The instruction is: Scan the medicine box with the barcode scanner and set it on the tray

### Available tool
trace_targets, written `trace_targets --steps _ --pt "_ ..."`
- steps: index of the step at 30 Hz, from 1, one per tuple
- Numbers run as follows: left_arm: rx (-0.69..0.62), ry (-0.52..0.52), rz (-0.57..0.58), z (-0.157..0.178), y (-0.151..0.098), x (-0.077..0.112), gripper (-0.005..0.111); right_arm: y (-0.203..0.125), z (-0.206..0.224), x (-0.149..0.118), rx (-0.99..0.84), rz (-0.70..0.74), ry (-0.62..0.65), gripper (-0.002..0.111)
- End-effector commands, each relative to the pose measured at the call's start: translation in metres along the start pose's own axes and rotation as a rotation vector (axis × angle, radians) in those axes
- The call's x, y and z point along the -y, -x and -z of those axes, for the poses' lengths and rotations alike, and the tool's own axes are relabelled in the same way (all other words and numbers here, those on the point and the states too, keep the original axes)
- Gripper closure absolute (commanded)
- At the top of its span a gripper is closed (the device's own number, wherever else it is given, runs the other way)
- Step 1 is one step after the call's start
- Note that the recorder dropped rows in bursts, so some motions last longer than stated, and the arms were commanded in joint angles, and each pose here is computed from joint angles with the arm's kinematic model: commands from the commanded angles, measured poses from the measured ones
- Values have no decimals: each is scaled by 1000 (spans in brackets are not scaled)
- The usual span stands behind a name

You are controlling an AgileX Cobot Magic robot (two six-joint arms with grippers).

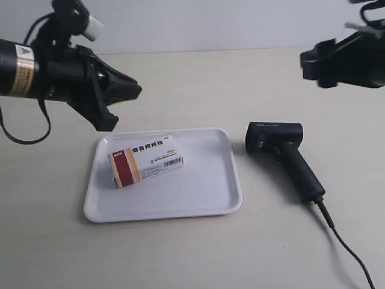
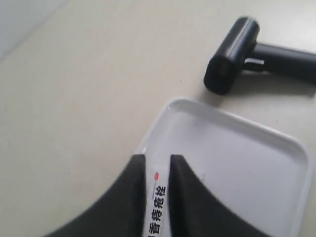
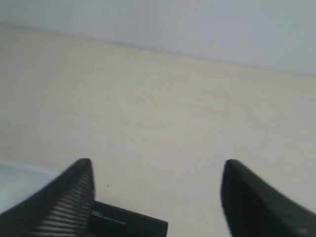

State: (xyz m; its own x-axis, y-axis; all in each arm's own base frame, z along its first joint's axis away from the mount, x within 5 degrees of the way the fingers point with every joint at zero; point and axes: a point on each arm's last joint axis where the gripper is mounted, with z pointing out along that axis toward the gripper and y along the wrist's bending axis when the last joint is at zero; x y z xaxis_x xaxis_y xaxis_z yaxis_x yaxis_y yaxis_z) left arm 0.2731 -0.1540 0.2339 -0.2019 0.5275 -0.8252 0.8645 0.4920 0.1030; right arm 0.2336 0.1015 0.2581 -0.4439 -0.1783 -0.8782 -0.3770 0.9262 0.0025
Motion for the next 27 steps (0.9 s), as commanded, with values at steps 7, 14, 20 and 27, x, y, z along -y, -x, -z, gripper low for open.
trace_targets --steps 7,14,20,27 --pt "204 209 120 98 -1 48 106 -19 118 0 347 -11 48 107" --pt "332 371 225 147 -61 94 106 -47 153 -10 477 -3 186 107" --pt "506 315 105 164 -97 136 106 -49 178 -21 591 46 306 107" --pt "559 740 297 194 -122 117 106 -49 181 -22 606 53 320 107"
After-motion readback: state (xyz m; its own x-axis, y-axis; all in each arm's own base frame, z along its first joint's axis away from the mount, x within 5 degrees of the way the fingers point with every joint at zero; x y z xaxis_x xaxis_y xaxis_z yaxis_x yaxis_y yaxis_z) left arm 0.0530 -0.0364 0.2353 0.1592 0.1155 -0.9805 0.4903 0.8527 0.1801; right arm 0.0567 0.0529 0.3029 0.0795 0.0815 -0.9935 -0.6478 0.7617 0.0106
